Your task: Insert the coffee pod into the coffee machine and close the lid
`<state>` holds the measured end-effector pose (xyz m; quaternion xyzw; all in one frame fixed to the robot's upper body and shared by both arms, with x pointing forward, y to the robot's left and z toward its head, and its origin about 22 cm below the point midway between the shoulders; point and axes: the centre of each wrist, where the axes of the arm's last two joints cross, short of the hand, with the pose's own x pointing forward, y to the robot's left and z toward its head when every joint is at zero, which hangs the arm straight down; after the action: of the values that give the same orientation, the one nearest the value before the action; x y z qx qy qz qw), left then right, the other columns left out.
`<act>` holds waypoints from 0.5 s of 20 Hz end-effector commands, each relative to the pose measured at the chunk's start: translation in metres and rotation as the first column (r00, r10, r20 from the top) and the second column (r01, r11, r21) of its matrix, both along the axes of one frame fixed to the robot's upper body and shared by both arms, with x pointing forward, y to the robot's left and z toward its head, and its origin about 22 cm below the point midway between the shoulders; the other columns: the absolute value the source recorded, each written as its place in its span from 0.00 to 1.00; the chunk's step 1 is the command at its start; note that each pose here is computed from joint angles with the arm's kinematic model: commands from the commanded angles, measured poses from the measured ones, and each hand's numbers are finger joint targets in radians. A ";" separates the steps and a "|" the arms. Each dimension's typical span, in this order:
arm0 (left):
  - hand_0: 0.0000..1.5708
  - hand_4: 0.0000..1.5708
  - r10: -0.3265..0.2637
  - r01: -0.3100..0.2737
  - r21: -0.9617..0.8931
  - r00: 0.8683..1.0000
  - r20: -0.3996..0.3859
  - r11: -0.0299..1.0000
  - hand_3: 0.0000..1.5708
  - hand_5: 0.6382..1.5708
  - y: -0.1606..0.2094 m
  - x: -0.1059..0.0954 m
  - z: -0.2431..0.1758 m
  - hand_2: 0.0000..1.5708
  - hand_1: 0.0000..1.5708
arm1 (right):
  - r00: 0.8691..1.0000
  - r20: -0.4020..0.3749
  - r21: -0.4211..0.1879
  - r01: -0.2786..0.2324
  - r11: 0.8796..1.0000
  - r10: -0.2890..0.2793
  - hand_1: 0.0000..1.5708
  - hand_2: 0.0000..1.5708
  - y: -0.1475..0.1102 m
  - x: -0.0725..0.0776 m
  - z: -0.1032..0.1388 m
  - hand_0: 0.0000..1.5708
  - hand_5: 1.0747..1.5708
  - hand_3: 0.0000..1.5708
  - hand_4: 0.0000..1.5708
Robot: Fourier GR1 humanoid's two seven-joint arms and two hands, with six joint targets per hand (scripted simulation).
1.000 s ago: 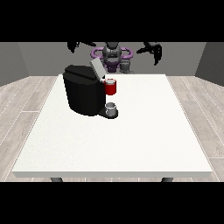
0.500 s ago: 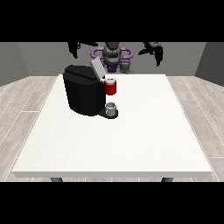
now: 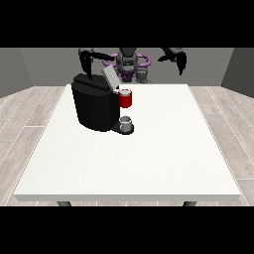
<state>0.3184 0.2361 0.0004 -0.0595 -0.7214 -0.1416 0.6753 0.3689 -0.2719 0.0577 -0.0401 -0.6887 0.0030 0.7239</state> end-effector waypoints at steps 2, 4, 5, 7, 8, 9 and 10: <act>0.00 0.23 0.065 -0.065 0.019 0.998 0.019 0.998 0.00 1.00 0.012 -0.019 -0.002 0.00 0.00 | 0.995 -0.025 -0.015 -0.102 0.995 0.101 0.00 0.00 0.037 0.004 0.001 0.00 1.00 0.00 0.00; 0.00 0.24 0.051 -0.051 0.001 0.998 0.036 0.999 0.00 1.00 0.022 -0.022 -0.002 0.00 0.00 | 0.993 0.011 -0.006 -0.119 0.993 0.119 0.00 0.00 0.044 0.008 0.003 0.00 1.00 0.00 0.00; 0.00 0.23 0.074 -0.075 0.019 0.996 0.047 0.997 0.00 1.00 0.028 -0.011 0.017 0.00 0.00 | 0.992 0.007 -0.006 -0.128 0.992 0.128 0.00 0.00 0.050 0.013 0.011 0.00 1.00 0.00 0.00; 0.00 0.24 0.086 -0.087 0.016 0.995 0.058 0.996 0.00 1.00 0.038 -0.007 0.023 0.00 0.00 | 0.990 0.046 -0.026 -0.134 0.991 0.135 0.00 0.00 0.061 0.019 0.023 0.00 1.00 0.00 0.00; 0.00 0.23 0.115 -0.116 0.005 0.991 0.075 0.993 0.00 1.00 0.017 -0.017 0.009 0.00 0.00 | 0.987 0.029 -0.039 -0.158 0.987 0.159 0.00 0.00 0.051 0.017 0.013 0.00 1.00 0.00 0.00; 0.00 0.21 0.076 -0.076 -0.002 0.995 0.071 0.997 0.00 1.00 0.008 -0.015 0.022 0.00 0.00 | 0.991 0.054 -0.039 -0.120 0.992 0.122 0.00 0.00 0.038 0.021 0.011 0.00 1.00 0.00 0.00; 0.00 0.20 0.076 -0.076 0.012 0.996 0.046 0.997 0.00 1.00 0.023 -0.033 -0.001 0.00 0.00 | 0.988 0.050 -0.043 -0.145 0.989 0.147 0.00 0.00 0.026 0.023 0.027 0.00 1.00 0.00 0.00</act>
<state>0.3022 0.2528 0.0112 -0.0272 -0.7399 -0.1224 0.6610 0.3858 -0.2356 0.0714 -0.0086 -0.7026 0.0542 0.7094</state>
